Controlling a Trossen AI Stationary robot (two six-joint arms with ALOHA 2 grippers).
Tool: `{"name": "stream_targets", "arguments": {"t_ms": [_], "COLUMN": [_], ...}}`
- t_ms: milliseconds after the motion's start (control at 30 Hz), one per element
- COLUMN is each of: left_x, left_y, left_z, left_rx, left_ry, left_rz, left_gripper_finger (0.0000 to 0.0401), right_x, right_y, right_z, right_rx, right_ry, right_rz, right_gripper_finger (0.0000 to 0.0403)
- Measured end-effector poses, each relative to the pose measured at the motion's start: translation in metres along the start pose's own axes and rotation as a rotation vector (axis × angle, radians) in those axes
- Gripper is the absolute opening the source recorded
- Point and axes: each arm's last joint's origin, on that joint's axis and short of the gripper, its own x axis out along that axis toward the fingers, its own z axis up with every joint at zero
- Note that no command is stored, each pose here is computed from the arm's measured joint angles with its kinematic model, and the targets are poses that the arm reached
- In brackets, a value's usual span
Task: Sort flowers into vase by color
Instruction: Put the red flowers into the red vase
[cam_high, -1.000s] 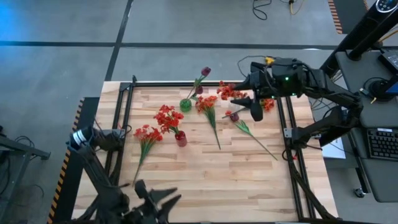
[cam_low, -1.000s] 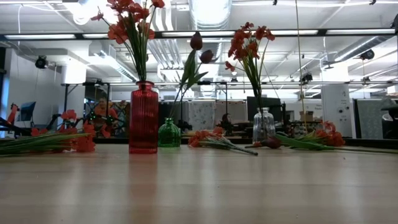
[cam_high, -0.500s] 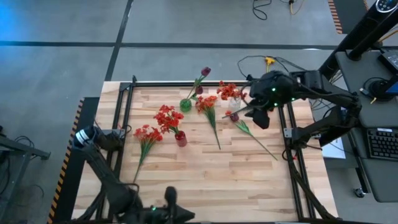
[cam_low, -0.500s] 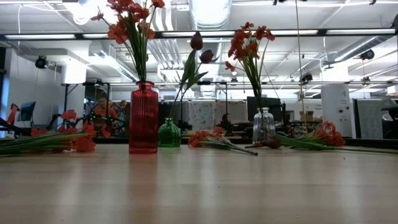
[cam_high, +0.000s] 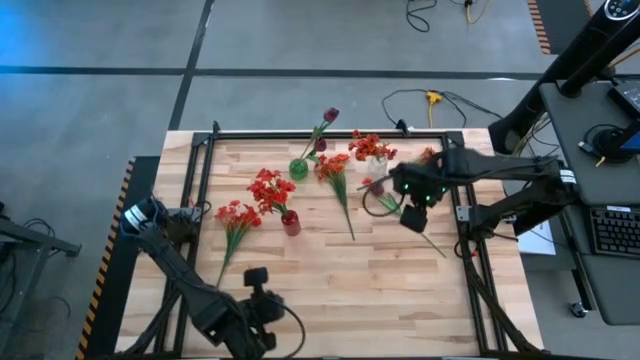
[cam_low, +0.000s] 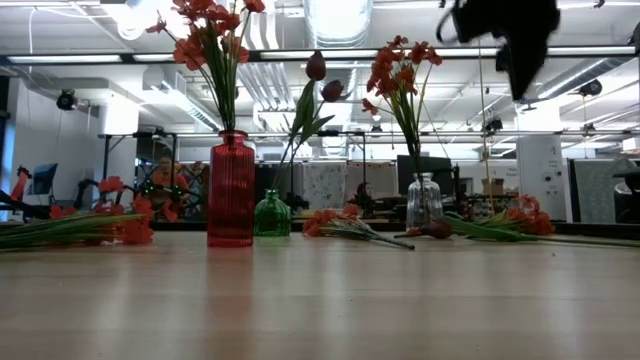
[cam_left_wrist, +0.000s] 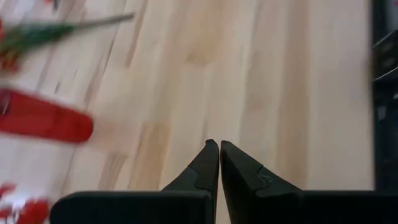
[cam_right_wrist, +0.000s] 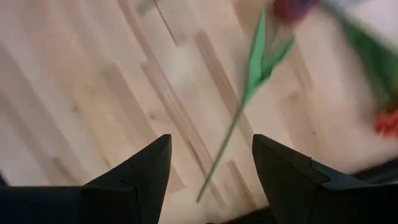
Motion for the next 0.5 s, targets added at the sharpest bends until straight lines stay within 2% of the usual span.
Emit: {"name": "stream_targets", "arguments": {"t_ms": [233,367,500], "left_x": [0.02,0.033,0.042], "left_y": [0.013,0.022,0.029], "left_z": [-0.03,-0.042,-0.052], "left_rx": [-0.09,-0.152,-0.193], "left_ry": [0.084,0.117,0.123], "left_rz": [0.129,0.156,0.134], "left_gripper_finger": [0.0,0.0,0.0], "right_x": [0.054,0.076,0.092], "right_y": [-0.009,-0.013,-0.016], "right_z": [-0.013,-0.019,-0.021], "right_rx": [0.078,0.132,0.163], "right_ry": [0.061,0.065,0.034], "right_rz": [-0.029,-0.052,-0.077], "right_gripper_finger": [0.0216,0.0213,0.021]}}
